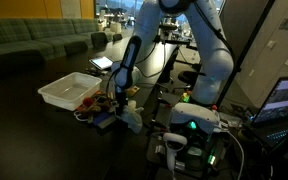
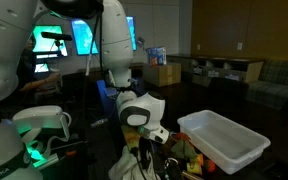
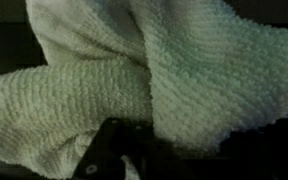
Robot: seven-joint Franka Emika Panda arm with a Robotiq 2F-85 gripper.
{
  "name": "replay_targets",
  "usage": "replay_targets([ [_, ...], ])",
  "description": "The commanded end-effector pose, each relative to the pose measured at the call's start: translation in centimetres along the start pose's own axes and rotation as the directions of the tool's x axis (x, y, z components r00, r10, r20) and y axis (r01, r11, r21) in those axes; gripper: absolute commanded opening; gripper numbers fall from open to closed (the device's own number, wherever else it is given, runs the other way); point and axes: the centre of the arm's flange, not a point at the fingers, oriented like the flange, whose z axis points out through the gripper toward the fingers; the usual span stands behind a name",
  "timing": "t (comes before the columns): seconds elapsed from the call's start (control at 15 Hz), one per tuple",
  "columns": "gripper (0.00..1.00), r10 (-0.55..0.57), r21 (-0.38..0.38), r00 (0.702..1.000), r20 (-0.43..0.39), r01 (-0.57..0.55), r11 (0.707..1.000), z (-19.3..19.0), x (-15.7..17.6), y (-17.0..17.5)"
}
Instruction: Use the towel to push the items that are on the table to the left
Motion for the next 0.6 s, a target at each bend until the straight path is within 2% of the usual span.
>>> replay_targets([
  [0.0, 0.00, -0.034, 0.032, 0.998, -0.047, 0.036, 0.999, 0.1, 0.2, -4.3],
  [0.53, 0.00, -0.132, 0.096, 0.985, -0.115, 0.143, 0.985, 0.5, -0.3, -13.6],
])
